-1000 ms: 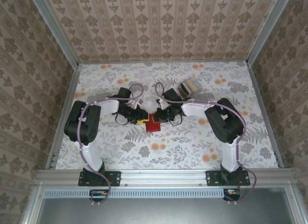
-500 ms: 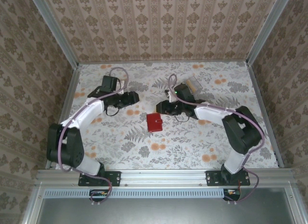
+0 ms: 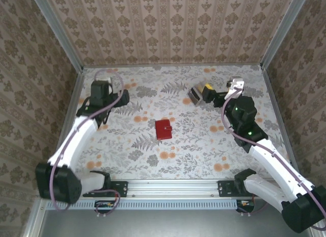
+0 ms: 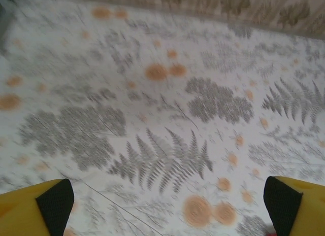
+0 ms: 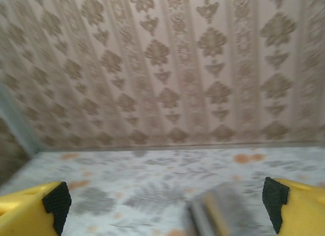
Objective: Put the credit cards into the card holder
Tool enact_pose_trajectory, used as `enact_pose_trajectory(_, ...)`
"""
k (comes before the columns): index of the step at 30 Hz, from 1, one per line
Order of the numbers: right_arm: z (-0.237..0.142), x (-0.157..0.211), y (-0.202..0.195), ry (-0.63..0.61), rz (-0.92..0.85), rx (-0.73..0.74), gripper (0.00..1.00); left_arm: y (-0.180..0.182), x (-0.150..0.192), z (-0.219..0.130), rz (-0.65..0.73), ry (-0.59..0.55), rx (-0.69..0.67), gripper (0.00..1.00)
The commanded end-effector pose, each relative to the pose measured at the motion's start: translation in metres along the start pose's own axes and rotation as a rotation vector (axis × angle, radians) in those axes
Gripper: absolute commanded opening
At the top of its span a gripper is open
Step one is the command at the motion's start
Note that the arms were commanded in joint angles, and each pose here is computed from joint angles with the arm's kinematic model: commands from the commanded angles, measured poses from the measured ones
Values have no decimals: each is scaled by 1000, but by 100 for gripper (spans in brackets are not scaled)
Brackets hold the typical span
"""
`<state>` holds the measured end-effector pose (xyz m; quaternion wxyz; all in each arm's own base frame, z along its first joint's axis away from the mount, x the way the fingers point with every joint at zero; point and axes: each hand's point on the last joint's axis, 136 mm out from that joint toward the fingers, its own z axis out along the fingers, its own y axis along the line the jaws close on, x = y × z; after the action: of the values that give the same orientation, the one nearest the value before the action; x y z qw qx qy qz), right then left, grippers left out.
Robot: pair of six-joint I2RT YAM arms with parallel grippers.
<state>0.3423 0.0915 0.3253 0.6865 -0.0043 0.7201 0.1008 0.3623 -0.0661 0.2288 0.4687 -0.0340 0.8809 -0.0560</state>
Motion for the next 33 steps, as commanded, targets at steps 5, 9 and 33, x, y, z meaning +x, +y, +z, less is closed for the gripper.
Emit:
enact_pose_trajectory(5, -1, 61, -46, 55, -319, 162, 100, 32, -15, -18, 296, -415, -168, 100)
enact_pose_trajectory(9, 2, 105, -72, 108, -271, 234, 100, 44, 19, 15, 302, -264, -189, 100)
enact_pose_trajectory(33, 42, 178, -131, 334, -79, 261, 100, 93, 82, 95, 169, -258, -136, 100)
